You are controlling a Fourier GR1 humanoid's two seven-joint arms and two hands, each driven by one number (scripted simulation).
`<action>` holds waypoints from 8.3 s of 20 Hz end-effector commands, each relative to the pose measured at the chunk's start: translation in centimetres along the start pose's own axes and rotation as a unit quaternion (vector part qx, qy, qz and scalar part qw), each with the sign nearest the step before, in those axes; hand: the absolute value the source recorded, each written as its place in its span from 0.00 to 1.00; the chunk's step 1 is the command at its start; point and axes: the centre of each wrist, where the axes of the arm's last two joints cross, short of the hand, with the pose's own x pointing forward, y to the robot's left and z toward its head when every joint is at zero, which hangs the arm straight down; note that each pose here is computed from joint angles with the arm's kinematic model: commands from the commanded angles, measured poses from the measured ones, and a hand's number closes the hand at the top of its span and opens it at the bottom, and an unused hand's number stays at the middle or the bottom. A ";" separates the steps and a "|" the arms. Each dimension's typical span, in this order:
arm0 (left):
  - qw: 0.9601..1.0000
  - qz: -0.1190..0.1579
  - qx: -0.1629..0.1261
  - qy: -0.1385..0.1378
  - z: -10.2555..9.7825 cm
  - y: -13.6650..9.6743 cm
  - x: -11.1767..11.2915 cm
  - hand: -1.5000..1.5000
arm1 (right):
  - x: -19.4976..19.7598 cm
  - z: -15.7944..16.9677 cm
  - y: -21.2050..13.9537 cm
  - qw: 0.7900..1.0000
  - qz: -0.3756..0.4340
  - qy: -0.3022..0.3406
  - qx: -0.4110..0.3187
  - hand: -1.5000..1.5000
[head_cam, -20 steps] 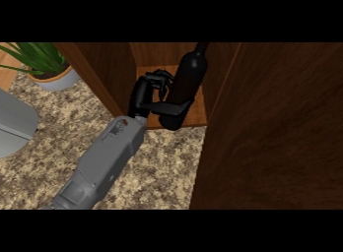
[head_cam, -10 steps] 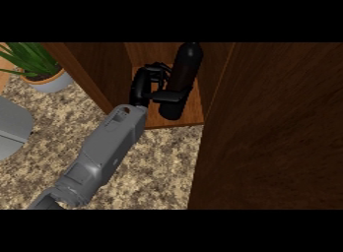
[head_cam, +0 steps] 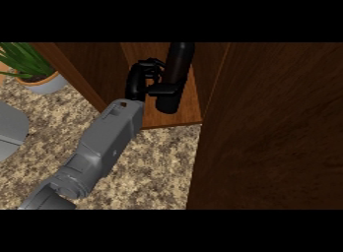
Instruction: Pick up the wine, place it into the cabinet and close the cabinet
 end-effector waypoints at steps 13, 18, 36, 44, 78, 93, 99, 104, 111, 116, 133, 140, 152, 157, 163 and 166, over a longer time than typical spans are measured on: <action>0.993 -0.099 0.059 -0.038 -2.1 3.5 1.5 0.00 | 2.8 1.1 0.0 0.998 -0.055 -0.022 0.029 0.00; 0.989 -0.111 0.083 -0.047 -1.7 2.7 1.1 0.00 | 2.0 0.9 0.2 0.998 -0.055 -0.021 0.024 0.00; 0.986 0.092 -0.064 -0.121 -2.8 -0.9 5.3 0.00 | 4.0 1.7 -0.3 0.998 -0.051 -0.017 0.016 0.00; 0.983 0.119 -0.087 -0.106 -2.5 -1.9 5.3 0.00 | 4.5 1.9 -0.8 0.999 -0.036 -0.008 0.008 0.00; 0.956 0.237 -0.163 -0.055 13.3 -0.6 -2.2 0.00 | 5.0 2.5 -1.3 1.000 -0.022 -0.001 -0.022 0.00; 0.956 0.254 -0.122 -0.083 18.4 9.8 -1.9 0.00 | 5.1 2.9 -0.7 0.996 -0.030 0.027 0.081 0.00; 0.961 0.233 -0.112 -0.095 19.3 13.4 -2.1 0.00 | 3.7 2.9 -1.0 0.975 -0.020 0.043 0.219 1.00; 0.967 0.211 -0.097 -0.107 19.4 18.2 -2.0 0.00 | 4.5 3.2 -0.3 0.967 -0.036 0.041 0.250 1.00; 0.968 0.208 -0.082 -0.115 19.5 22.9 -1.0 0.00 | 4.4 3.0 1.0 0.970 -0.046 0.020 0.239 1.00; 0.967 0.207 -0.094 -0.117 19.8 24.1 -0.2 0.00 | 5.1 3.0 1.7 0.967 -0.053 0.018 0.247 1.00; 0.964 0.205 -0.110 -0.126 18.0 27.4 1.3 0.00 | 2.2 -1.5 3.7 0.956 -0.067 0.007 0.285 1.00; 0.966 0.201 -0.115 -0.117 17.4 27.1 1.6 0.00 | 1.2 -7.4 6.4 0.959 -0.038 0.000 0.280 1.00; 0.968 0.206 -0.088 -0.113 18.2 29.1 -0.6 0.00 | 3.9 -18.6 15.3 0.968 -0.041 0.034 0.244 1.00; 0.971 0.188 -0.088 -0.116 17.9 29.8 0.7 0.00 | 2.1 -22.7 15.4 0.973 -0.065 0.040 0.218 1.00; 0.969 0.202 -0.083 -0.118 17.3 31.8 1.0 0.00 | -0.3 -25.1 12.9 0.971 -0.096 0.074 0.208 1.00; 0.972 0.192 -0.077 -0.111 17.5 30.2 0.2 0.00 | -1.6 -25.4 12.0 0.974 -0.092 0.094 0.186 1.00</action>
